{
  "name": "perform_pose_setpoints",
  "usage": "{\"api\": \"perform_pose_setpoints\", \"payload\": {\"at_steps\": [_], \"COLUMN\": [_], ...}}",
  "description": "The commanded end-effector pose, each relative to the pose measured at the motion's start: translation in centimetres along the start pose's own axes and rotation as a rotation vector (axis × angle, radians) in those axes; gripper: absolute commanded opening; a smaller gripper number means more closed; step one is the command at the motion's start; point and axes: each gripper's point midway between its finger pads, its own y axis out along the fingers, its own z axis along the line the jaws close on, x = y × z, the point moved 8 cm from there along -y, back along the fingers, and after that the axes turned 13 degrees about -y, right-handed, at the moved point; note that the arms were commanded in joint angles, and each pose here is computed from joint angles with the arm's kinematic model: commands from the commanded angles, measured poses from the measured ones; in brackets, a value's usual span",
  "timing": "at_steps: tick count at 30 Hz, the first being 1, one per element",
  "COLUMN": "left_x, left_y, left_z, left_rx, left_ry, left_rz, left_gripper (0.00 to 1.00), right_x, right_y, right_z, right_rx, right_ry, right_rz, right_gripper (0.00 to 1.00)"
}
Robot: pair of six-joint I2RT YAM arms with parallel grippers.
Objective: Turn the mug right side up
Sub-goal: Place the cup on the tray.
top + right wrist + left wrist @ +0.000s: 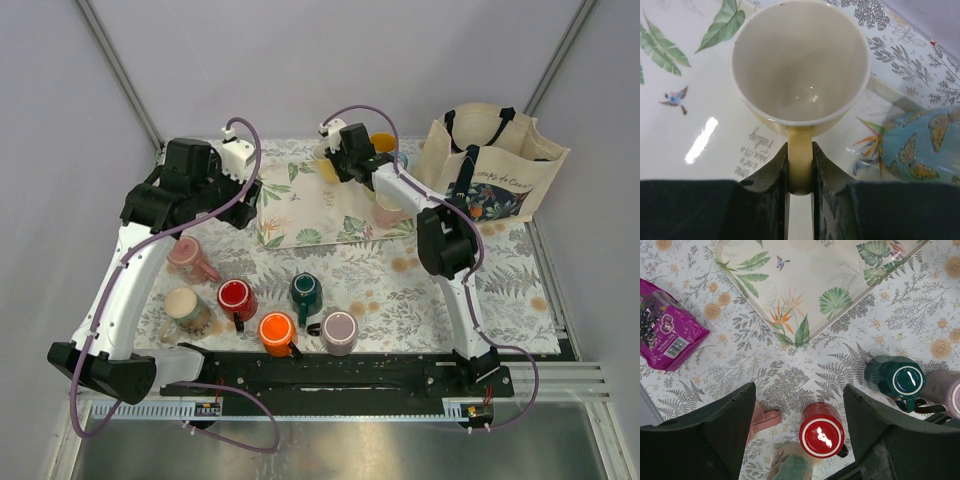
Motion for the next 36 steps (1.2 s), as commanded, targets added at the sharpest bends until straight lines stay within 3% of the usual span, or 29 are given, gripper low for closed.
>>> {"api": "perform_pose_setpoints", "payload": {"at_steps": [1, 19, 26, 36], "left_x": [-0.1, -0.5, -0.6, -0.5], "left_y": [-0.7, 0.0, -0.3, 0.2], "left_z": [0.1, 0.3, 0.3, 0.1], "left_rx": [0.008, -0.013, -0.017, -0.055], "left_ry": [0.0, -0.029, -0.027, -0.058], "left_rz": [-0.027, -0.007, -0.016, -0.02], "left_gripper": [0.74, 0.74, 0.74, 0.74], "right_x": [5.4, 1.6, 1.1, 1.7], "right_y": [-0.4, 0.8, 0.3, -1.1], "right_z": [-3.1, -5.0, -4.8, -5.7], "right_rx": [-0.097, -0.081, -0.072, -0.135], "right_ry": [0.02, 0.035, 0.028, 0.011], "right_rz": [-0.16, -0.017, 0.013, 0.021], "right_gripper": [0.0, 0.0, 0.27, 0.34]}}
